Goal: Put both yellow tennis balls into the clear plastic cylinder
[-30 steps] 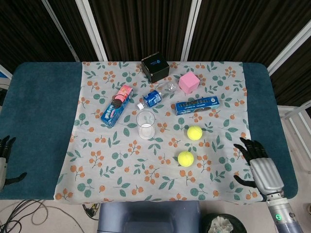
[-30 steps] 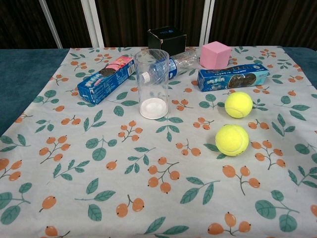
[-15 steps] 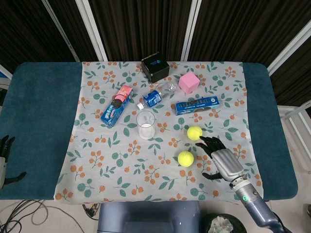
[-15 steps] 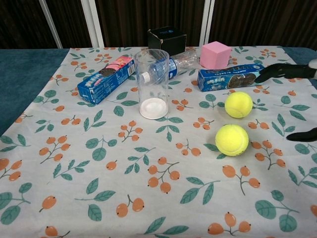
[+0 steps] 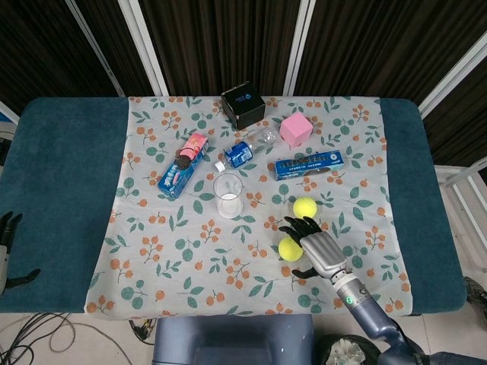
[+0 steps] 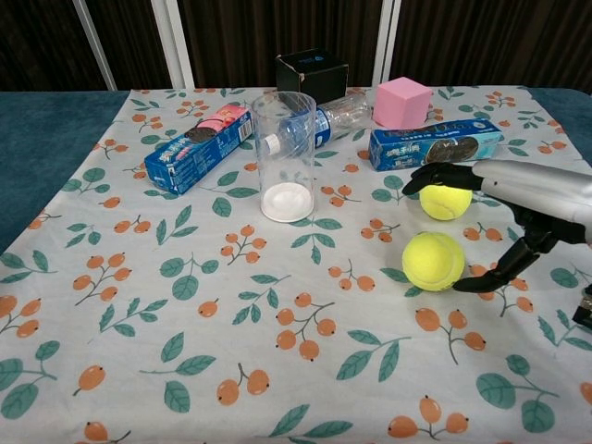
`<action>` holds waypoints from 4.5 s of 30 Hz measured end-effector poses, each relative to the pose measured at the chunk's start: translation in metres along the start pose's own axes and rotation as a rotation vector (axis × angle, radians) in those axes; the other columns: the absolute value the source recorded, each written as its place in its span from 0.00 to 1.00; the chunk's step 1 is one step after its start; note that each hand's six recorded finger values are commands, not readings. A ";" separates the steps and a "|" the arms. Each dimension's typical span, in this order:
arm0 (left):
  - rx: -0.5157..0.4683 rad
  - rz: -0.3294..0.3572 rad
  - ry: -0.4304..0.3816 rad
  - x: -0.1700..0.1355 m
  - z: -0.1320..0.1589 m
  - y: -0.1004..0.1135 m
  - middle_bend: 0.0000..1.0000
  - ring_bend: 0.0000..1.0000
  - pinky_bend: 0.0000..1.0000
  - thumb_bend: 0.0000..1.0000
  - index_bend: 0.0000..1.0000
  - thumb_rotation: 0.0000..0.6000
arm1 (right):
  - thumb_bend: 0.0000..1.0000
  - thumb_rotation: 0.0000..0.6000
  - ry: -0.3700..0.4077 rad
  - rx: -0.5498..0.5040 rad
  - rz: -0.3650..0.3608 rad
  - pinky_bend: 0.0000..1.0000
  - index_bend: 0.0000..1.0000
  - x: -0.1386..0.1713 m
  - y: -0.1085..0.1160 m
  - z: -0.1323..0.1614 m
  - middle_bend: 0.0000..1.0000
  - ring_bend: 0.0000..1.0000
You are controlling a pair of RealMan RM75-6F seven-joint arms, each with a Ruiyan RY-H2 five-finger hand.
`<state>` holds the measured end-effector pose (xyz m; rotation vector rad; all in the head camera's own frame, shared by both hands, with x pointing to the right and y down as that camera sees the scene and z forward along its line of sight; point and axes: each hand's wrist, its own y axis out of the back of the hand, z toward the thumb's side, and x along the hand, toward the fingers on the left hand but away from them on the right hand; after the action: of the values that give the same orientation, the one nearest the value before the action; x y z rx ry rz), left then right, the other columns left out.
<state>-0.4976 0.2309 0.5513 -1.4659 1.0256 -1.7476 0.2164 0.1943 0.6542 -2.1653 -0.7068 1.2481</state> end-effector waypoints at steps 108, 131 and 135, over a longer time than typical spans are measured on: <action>-0.039 -0.012 0.037 0.000 -0.012 0.008 0.00 0.00 0.00 0.00 0.00 1.00 | 0.33 1.00 0.103 -0.088 -0.065 0.00 0.27 -0.167 0.126 0.114 0.25 0.32; -0.041 -0.009 0.043 0.001 -0.013 0.009 0.00 0.00 0.00 0.00 0.00 1.00 | 0.27 1.00 -0.001 -0.050 -0.118 0.00 0.19 -0.137 0.154 0.063 0.15 0.21; -0.034 -0.014 0.039 0.001 -0.011 0.007 0.00 0.00 0.00 0.00 0.00 1.00 | 0.27 1.00 -0.095 -0.021 -0.110 0.00 0.19 -0.107 0.147 0.014 0.15 0.21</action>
<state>-0.5088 0.2287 0.5447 -1.4685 1.0731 -1.7834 0.1825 0.0202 0.6137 -2.0646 -0.8699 1.2975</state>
